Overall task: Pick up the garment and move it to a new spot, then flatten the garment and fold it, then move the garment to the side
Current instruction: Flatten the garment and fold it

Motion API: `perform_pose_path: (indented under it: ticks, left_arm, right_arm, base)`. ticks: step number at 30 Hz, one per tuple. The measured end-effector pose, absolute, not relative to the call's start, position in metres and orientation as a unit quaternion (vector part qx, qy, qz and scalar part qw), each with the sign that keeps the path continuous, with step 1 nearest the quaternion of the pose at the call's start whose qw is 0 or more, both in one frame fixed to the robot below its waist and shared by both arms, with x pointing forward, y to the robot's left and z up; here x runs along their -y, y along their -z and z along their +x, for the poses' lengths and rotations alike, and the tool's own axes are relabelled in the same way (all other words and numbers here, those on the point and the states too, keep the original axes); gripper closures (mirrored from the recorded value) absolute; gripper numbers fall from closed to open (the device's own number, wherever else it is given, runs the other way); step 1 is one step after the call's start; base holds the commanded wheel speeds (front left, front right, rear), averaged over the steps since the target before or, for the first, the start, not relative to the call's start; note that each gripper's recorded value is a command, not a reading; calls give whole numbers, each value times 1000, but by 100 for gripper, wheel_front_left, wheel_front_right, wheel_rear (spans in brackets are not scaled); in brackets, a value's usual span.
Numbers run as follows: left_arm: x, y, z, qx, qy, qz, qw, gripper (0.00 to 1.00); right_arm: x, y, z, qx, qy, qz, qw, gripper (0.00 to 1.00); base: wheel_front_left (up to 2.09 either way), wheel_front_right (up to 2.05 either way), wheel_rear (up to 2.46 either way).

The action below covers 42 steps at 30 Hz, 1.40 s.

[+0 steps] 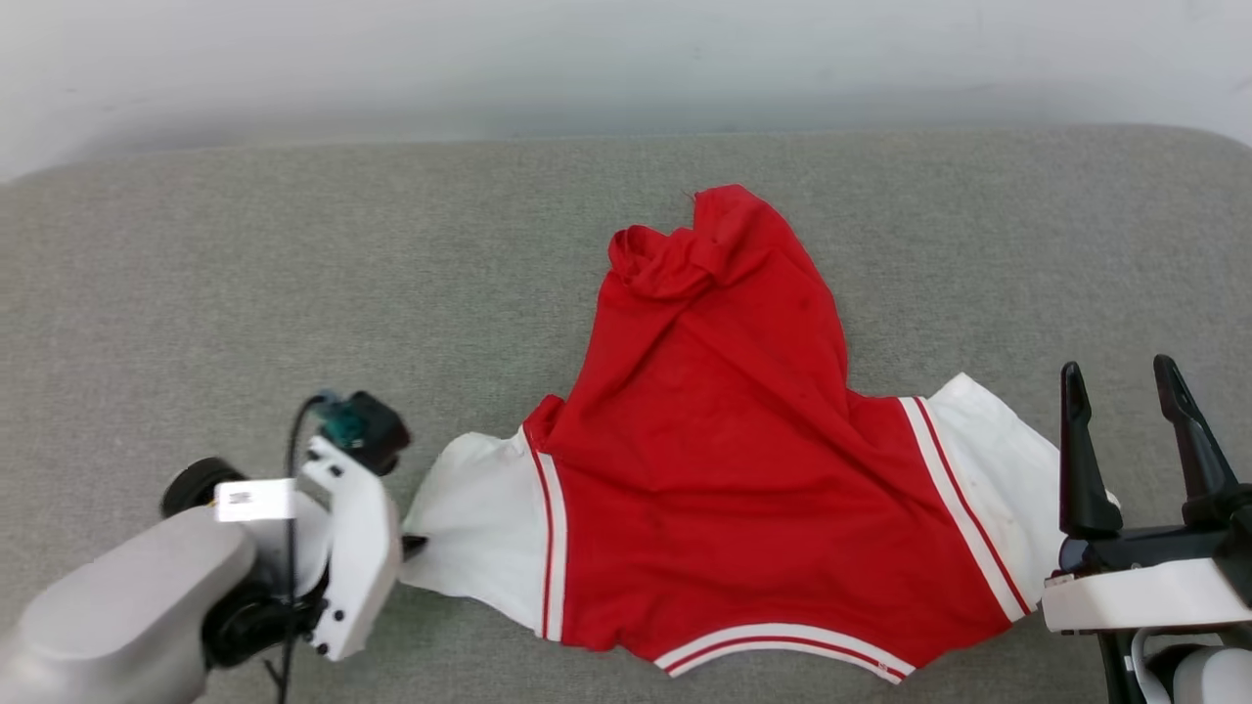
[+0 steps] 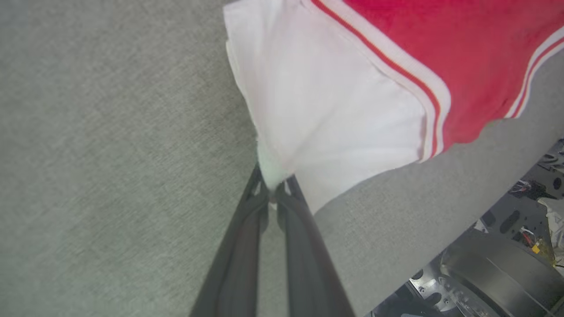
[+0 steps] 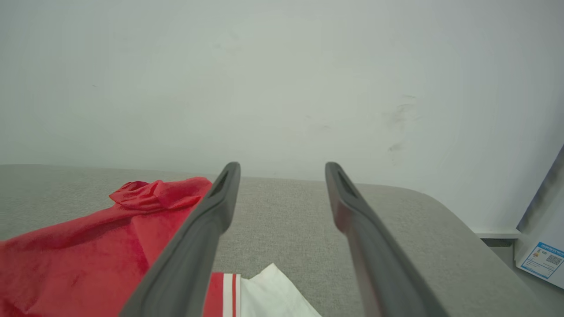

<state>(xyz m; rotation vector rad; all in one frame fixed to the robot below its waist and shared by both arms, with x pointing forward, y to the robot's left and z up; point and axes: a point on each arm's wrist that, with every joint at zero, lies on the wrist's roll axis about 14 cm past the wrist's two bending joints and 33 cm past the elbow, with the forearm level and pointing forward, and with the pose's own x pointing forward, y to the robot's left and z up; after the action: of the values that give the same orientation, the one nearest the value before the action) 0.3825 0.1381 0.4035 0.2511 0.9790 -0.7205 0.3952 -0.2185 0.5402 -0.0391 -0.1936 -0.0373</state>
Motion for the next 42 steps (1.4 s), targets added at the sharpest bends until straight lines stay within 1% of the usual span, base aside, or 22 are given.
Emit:
perform_pose_path:
  ticks: [3,9,14,17,19,22,25,32,35,42]
  left_arm:
    - [-157,-408,379,-453,305,92,833,100]
    - [-198,-404,369,-462,230,45,855,100]
    - [-226,-389,356,-484,177,17,857,100]
    - [-241,-377,345,-498,152,16,853,100]
    - [-244,-373,344,-489,138,7,861,0]
    - [-237,-381,352,-452,138,-6,881,0]
    - [-240,-393,359,-416,130,5,900,0]
    - [-250,-439,375,-360,121,13,925,0]
    - [-245,-449,375,-369,131,6,920,0]
    - [-229,-433,362,-437,160,22,885,0]
  right_arm:
    - [216,-542,395,100,14,-19,995,0]
    - [209,-541,395,98,5,-19,995,0]
    - [209,-534,394,86,4,-25,996,0]
    - [209,-527,392,74,4,-28,997,0]
    - [208,-524,388,70,2,-32,997,0]
    - [208,-524,384,68,2,-35,997,0]
    - [209,-527,380,72,3,-35,997,0]
    - [202,-531,375,78,-6,-33,996,0]
    - [200,-531,376,78,-10,-33,996,0]
    - [199,-525,378,70,-12,-32,997,0]
  base:
    - [0,0,0]
    - [0,0,0]
    - [0,0,0]
    - [0,0,0]
    - [0,0,0]
    - [0,0,0]
    - [0,0,0]
    - [0,0,0]
    - [0,0,0]
    - [0,0,0]
